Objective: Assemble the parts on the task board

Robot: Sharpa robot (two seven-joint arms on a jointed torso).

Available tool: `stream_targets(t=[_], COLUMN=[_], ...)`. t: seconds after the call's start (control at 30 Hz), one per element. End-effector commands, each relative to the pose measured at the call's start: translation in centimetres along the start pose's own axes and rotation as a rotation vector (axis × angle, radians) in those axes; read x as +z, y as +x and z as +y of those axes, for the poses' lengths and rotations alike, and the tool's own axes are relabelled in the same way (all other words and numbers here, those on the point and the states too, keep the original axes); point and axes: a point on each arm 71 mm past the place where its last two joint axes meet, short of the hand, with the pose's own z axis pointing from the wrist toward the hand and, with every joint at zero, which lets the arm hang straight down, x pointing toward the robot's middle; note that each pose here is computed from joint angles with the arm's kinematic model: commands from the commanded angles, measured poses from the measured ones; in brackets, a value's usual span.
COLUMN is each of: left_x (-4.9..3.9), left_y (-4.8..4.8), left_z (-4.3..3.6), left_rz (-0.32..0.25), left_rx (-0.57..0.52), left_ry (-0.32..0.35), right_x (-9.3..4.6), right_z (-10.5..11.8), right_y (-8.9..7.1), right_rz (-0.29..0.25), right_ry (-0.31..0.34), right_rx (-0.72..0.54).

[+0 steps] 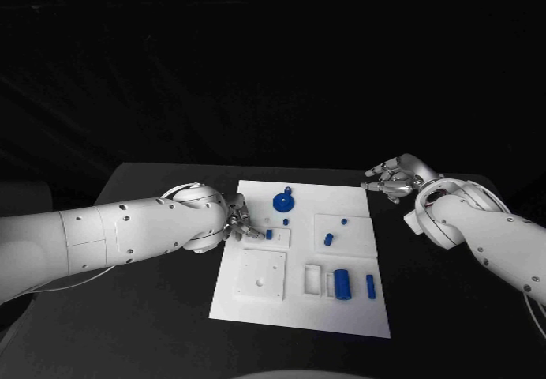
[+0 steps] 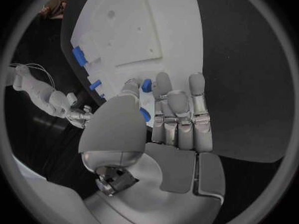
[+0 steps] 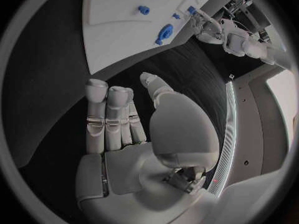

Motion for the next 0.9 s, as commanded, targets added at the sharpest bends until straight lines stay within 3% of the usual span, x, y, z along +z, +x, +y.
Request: stream_targets(t=[0.03,0.67,0.9], left_x=[-0.04,-0.68,-1.12], left_y=[0.94,1.39,0.49], left_z=[0.25,0.6,1.12], left_rz=[0.053,0.107,0.077], left_rx=[0.01,-0.017,-0.041], left_ry=[-0.011,0.0,0.006], right_x=[0.0,-0.1,-0.2], right_z=[0.0,-0.2,-0.4], right_y=[0.1,0.4,0.4], right_rz=[0.006,0.01,0.011], right_ry=[-0.005,0.0,0.001], right_rx=[-0.001,-0.001,0.0])
